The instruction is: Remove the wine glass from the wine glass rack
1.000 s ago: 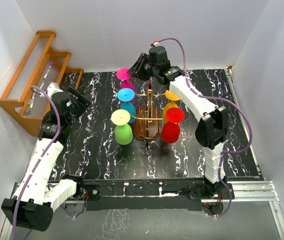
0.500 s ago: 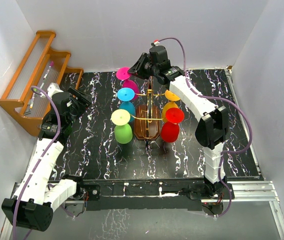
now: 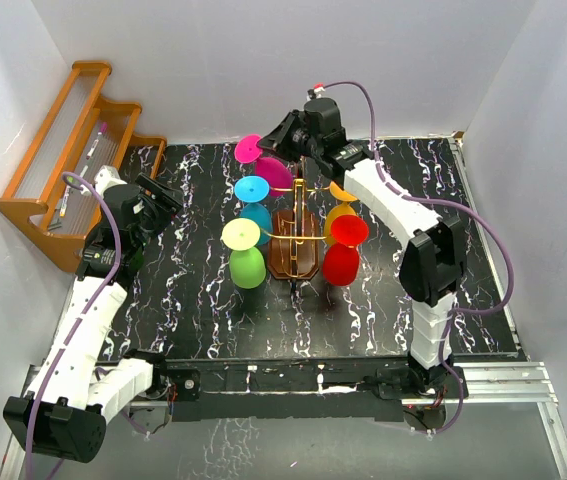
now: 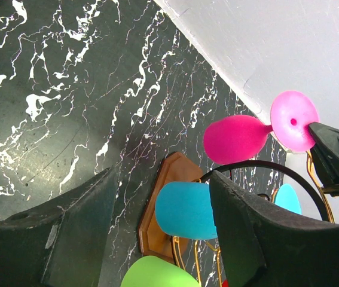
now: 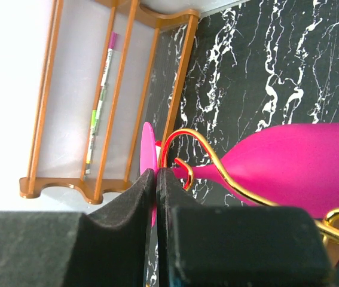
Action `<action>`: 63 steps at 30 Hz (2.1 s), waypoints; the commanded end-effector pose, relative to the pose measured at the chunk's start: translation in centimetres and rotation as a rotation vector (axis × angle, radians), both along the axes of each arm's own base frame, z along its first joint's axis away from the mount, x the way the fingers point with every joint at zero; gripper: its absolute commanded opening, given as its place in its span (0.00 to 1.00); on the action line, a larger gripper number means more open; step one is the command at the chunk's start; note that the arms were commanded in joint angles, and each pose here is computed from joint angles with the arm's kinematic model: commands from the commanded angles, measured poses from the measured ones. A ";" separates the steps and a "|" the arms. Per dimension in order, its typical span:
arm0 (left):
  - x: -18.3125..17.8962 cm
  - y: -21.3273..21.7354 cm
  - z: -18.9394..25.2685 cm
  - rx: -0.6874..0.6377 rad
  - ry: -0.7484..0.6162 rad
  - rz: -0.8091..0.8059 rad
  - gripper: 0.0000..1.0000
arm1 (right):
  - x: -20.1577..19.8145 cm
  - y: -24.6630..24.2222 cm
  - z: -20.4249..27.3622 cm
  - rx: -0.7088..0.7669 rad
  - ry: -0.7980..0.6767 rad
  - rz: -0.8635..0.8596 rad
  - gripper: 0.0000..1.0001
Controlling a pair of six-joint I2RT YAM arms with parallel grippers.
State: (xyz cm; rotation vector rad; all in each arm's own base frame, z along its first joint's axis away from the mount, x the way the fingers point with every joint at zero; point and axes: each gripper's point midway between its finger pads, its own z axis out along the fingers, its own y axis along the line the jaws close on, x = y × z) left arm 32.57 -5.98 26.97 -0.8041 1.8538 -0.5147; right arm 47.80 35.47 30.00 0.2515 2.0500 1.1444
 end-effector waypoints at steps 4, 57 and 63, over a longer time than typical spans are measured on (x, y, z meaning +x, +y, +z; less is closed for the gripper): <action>-0.4 -0.3 0.5 -0.010 -0.010 -0.014 0.61 | -0.4 -1.3 6.9 0.183 -0.150 -0.041 0.08; 0.6 -0.6 1.0 -0.003 -0.012 -0.030 0.60 | -1.3 -4.1 8.6 0.192 -0.213 -0.092 0.08; 0.6 -0.7 1.1 -0.006 -0.017 -0.035 0.60 | -2.6 -3.3 8.6 0.195 -0.195 -0.009 0.08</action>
